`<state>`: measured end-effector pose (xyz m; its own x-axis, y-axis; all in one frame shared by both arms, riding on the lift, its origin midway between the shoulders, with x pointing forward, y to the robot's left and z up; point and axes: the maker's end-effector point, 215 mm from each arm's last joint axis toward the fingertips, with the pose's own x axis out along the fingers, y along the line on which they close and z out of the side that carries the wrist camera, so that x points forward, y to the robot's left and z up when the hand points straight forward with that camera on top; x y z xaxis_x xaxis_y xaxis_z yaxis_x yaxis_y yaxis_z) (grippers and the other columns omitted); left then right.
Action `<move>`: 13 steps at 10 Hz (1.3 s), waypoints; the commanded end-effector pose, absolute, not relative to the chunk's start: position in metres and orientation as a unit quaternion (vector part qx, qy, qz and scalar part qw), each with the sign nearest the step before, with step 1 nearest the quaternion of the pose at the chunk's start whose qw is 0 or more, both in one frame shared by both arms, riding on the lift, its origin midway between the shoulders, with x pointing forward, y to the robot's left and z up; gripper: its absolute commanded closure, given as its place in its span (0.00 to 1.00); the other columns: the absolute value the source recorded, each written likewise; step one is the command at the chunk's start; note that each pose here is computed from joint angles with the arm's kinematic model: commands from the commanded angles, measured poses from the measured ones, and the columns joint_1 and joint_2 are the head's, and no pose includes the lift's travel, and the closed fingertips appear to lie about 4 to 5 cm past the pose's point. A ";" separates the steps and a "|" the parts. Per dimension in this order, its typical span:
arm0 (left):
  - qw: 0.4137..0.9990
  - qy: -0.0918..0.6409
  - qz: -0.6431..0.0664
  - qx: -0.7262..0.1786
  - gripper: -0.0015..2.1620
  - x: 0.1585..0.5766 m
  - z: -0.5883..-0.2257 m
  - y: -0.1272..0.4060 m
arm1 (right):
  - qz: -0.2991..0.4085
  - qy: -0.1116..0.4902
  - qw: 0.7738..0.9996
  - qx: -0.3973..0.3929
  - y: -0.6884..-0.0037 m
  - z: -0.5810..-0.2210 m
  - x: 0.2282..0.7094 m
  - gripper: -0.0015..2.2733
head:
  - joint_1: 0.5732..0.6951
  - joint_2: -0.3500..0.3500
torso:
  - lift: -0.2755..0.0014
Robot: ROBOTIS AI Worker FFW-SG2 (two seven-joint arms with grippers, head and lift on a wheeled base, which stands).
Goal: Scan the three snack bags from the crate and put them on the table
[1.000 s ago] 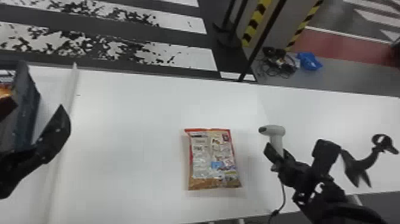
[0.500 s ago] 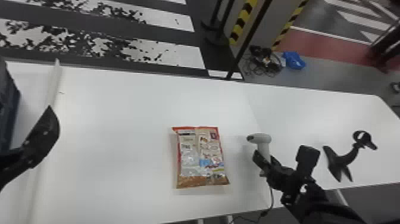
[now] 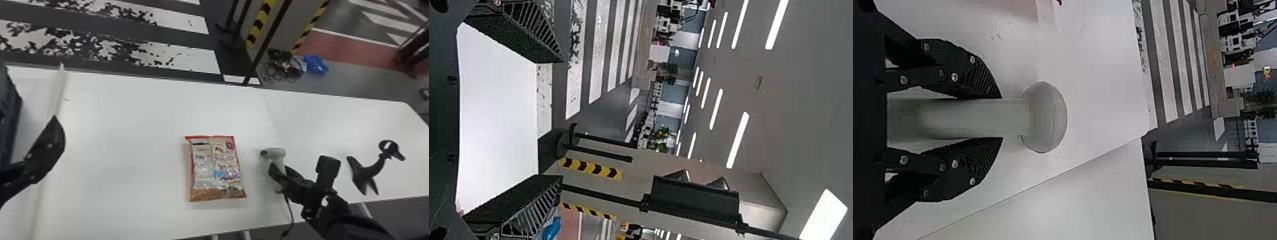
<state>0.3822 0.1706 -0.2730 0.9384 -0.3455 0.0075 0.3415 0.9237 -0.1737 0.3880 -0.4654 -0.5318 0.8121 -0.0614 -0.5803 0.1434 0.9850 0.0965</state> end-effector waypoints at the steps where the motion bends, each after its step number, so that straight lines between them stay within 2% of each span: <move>1: 0.981 0.013 -0.175 -0.086 0.02 0.382 -0.274 0.171 | -0.053 0.299 0.950 0.068 -0.466 -0.529 0.390 0.05 | 1.00 0.00 | 0.66; 3: 0.981 0.013 -0.172 -0.084 0.02 0.381 -0.273 0.172 | -0.033 0.284 0.955 0.079 -0.449 -0.489 0.386 0.05 | 1.00 0.00 | 0.66; 4: 0.982 0.013 -0.169 -0.082 0.02 0.382 -0.273 0.173 | 0.003 0.296 0.950 0.100 -0.425 -0.468 0.379 0.05 | 1.00 0.00 | 0.66; 5: 0.983 0.013 -0.167 -0.081 0.02 0.382 -0.273 0.174 | 0.068 0.332 0.927 0.158 -0.391 -0.455 0.361 0.05 | 1.00 0.00 | 0.66; 7: 0.983 0.013 -0.169 -0.076 0.02 0.380 -0.272 0.172 | 0.178 0.357 0.885 0.239 -0.341 -0.431 0.349 0.05 | 1.00 0.04 | 0.66; 8: 0.983 0.014 -0.170 -0.072 0.02 0.378 -0.271 0.171 | 0.221 0.379 0.861 0.256 -0.324 -0.429 0.343 0.06 | 1.00 0.11 | 0.66; 9: 0.983 0.015 -0.169 -0.071 0.02 0.376 -0.271 0.173 | 0.242 0.407 0.842 0.258 -0.313 -0.442 0.340 0.06 | 1.00 0.15 | 0.66; 10: 0.983 0.018 -0.169 -0.071 0.02 0.374 -0.273 0.173 | 0.250 0.418 0.836 0.253 -0.307 -0.455 0.345 0.06 | 1.00 0.17 | 0.66; 11: 0.982 0.018 -0.173 -0.070 0.02 0.370 -0.273 0.171 | 0.266 0.413 0.830 0.263 -0.301 -0.469 0.356 0.06 | 1.00 0.18 | 0.66; 13: 0.983 0.019 -0.170 -0.065 0.02 0.368 -0.274 0.175 | 0.280 0.389 0.848 0.224 -0.301 -0.490 0.373 0.06 | 1.00 0.21 | 0.66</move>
